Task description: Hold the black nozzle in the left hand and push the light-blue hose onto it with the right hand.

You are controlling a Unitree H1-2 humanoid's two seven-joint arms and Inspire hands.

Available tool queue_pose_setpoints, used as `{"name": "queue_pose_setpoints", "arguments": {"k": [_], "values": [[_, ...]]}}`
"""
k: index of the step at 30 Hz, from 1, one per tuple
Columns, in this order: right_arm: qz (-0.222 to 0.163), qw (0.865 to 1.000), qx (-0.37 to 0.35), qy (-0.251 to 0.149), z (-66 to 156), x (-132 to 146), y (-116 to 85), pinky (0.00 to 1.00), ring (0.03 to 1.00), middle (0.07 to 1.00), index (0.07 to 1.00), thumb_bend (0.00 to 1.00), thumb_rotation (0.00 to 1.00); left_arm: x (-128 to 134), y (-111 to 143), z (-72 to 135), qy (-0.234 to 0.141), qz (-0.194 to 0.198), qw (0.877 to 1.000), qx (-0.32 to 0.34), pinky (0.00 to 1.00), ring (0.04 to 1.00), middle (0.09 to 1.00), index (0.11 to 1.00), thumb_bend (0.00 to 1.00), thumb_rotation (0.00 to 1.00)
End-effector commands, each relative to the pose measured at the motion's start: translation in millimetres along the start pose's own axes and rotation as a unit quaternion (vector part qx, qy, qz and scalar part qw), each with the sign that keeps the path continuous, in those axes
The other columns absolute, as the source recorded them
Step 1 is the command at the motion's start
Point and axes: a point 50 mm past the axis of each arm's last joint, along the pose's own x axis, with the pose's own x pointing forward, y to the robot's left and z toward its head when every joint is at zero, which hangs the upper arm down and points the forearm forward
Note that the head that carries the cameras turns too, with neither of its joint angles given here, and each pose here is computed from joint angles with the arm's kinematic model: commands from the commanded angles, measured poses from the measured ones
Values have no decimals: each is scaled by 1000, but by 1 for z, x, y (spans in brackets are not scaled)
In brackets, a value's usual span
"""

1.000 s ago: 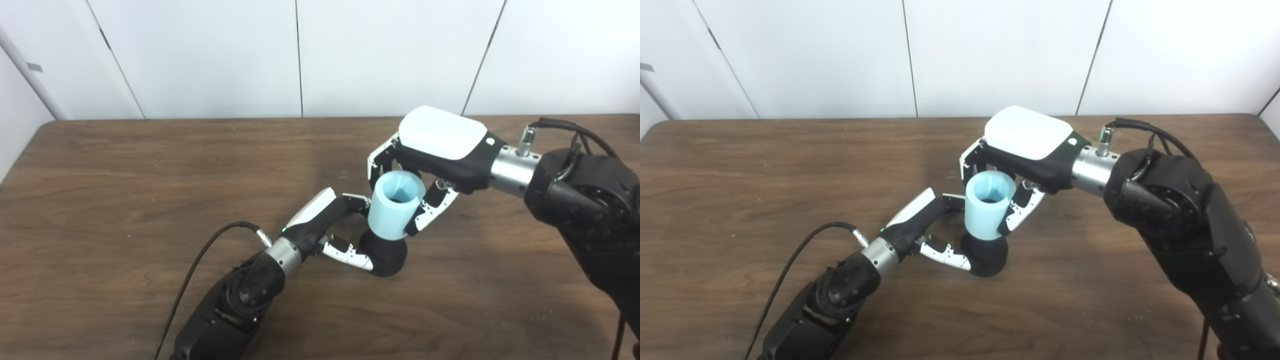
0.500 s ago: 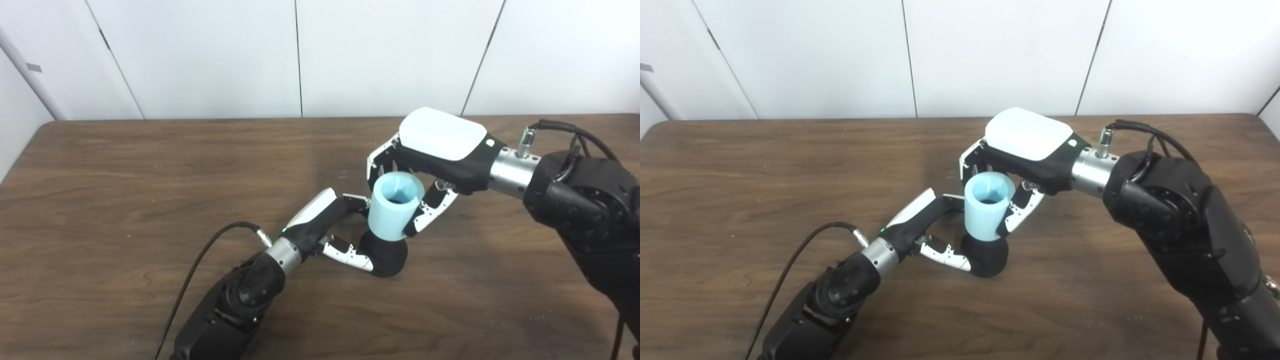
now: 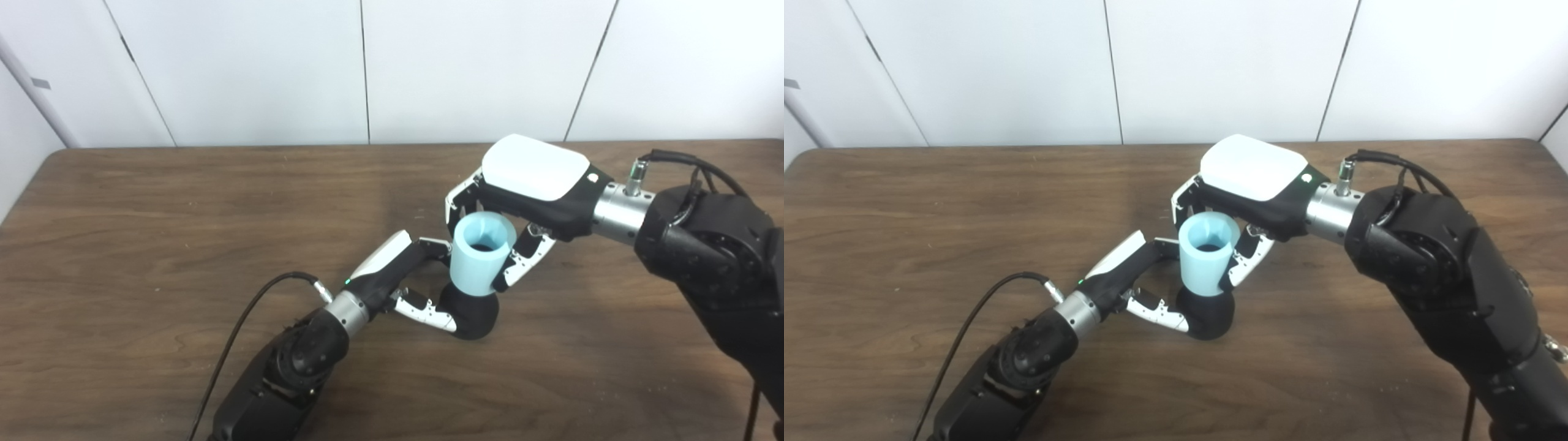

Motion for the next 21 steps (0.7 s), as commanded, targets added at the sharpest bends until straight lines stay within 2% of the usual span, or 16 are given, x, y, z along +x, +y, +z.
{"name": "queue_pose_setpoints", "arguments": {"k": [1, 5, 9, 11, 12, 13, 14, 16, 18, 21], "values": [[4, 1000, -21, -10, 1, 0, -6, 315, 378, 457, 509, 526, 0, -8, -2, -21, 56, -17, 998, 17, 920, 738, 616, 483, 514, 81], [2, 1000, -23, -9, 1, 0, -6, 302, 362, 445, 517, 525, 0, -8, -3, -21, 56, -17, 998, 17, 920, 738, 616, 483, 514, 81], [1, 1000, -26, -5, -1, -2, -5, 369, 430, 452, 534, 524, 6, -8, -3, -20, 55, -16, 998, 18, 920, 738, 616, 483, 514, 80], [-3, 1000, -28, -4, -2, -4, -5, 392, 461, 479, 504, 528, 6, -8, -2, -20, 55, -16, 998, 19, 920, 738, 616, 483, 514, 80], [-5, 1000, -28, -3, -2, -5, -5, 422, 501, 550, 611, 748, 115, -8, -2, -20, 55, -16, 998, 19, 920, 738, 616, 483, 514, 80], [-11, 999, -32, -5, -2, -6, -6, 427, 508, 563, 630, 786, 135, -8, -2, -21, 54, -17, 998, 19, 920, 737, 616, 483, 514, 80], [-16, 999, -35, -6, -2, -7, -6, 480, 572, 620, 657, 840, 181, -8, -2, -21, 54, -17, 998, 20, 920, 737, 616, 483, 514, 81], [-37, 998, -53, -12, -1, -10, -8, 568, 669, 701, 693, 895, 264, -7, -2, -21, 55, -17, 998, 20, 920, 737, 616, 483, 514, 81], [-63, 995, -71, -18, 1, -13, -10, 673, 780, 808, 757, 888, 422, -7, -1, -21, 56, -18, 998, 19, 920, 737, 616, 483, 514, 81], [-91, 992, -81, -25, 0, -15, -12, 786, 866, 885, 817, 880, 523, -7, -1, -21, 55, -19, 998, 18, 920, 737, 616, 483, 514, 81]]}}
